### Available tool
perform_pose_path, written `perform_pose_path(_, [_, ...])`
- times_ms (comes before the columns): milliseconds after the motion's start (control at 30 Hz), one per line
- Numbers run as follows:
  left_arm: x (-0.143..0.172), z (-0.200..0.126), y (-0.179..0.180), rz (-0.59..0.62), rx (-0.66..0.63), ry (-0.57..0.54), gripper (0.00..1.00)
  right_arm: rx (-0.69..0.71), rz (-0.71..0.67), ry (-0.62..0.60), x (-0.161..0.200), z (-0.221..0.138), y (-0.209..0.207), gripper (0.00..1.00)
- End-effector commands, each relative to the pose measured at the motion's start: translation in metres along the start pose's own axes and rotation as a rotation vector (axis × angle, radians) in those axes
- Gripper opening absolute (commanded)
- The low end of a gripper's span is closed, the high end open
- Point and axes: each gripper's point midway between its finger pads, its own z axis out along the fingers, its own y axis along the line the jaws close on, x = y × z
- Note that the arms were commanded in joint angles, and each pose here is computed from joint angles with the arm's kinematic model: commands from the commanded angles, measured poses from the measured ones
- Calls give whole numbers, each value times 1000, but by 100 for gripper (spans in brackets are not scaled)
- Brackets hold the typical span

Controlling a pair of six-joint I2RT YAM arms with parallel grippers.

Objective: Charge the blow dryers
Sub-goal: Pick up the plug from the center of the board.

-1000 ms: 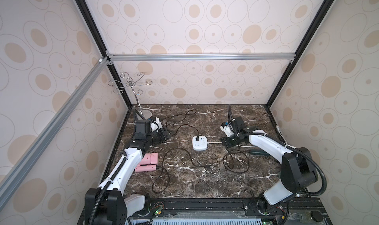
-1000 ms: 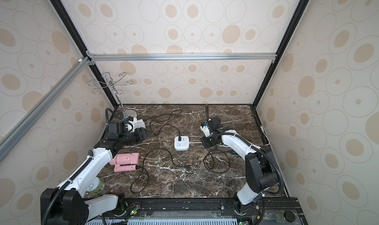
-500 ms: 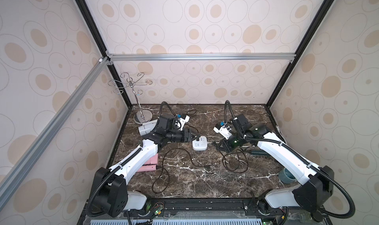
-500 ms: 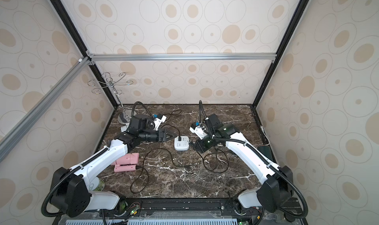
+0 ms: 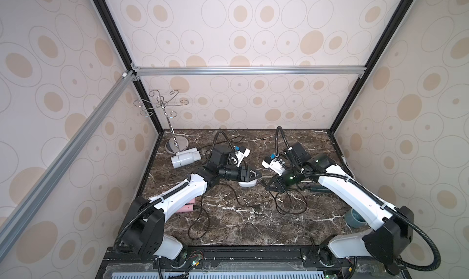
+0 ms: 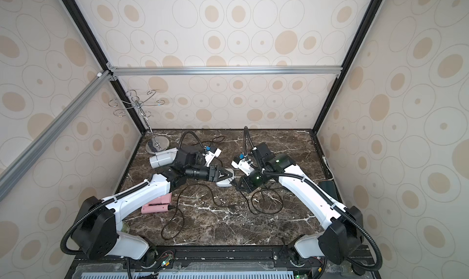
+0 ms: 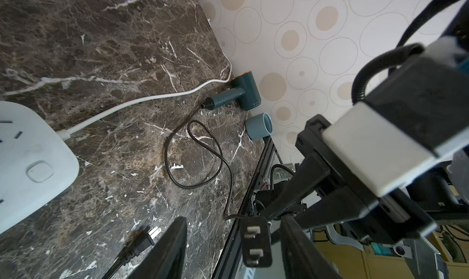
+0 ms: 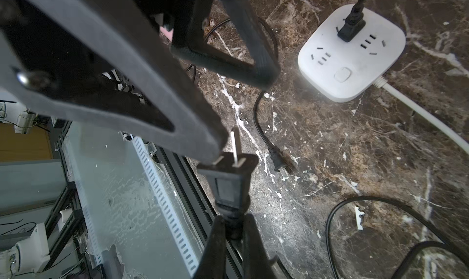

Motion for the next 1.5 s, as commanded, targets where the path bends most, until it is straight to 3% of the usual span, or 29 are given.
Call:
perform_pose_path(0, [4,8,-7,5,39,27,58,6,-29,6,-2,0,0,0])
perform_pose_path(567, [16,17,-7,-48,107,98,39,73,-79,12,-4,7,-9,0])
perform_pose_path(867, [11,17,-13,-66,131,83,3,87,-91,6,-4,5,-7,1])
perform_pose_path(900, [10,17,-14,-72,136,76,2,102,-90,0,-5,3,-9,9])
perform_pose_path(933, [8,17,-15,-76,141,67,1,127,-83,-4,-5,1,-12,23])
perform_pose_path(1000, [6,16,-17,-87,151,50,0,179,-72,-20,-7,-7,-17,38])
perform_pose_path(1100, [-3,14,-17,-120,150,-11,0,239,-37,-104,-13,-29,-15,51])
perform_pose_path(1200, [-22,9,-23,-147,177,-125,0,242,69,-267,-22,-52,-5,53])
perform_pose_path(1367, [-49,-1,-18,-198,176,-317,0,69,317,-586,-35,-79,17,53])
perform_pose_path(1467, [-60,-8,-19,-229,211,-398,0,-69,452,-693,-40,-78,21,48])
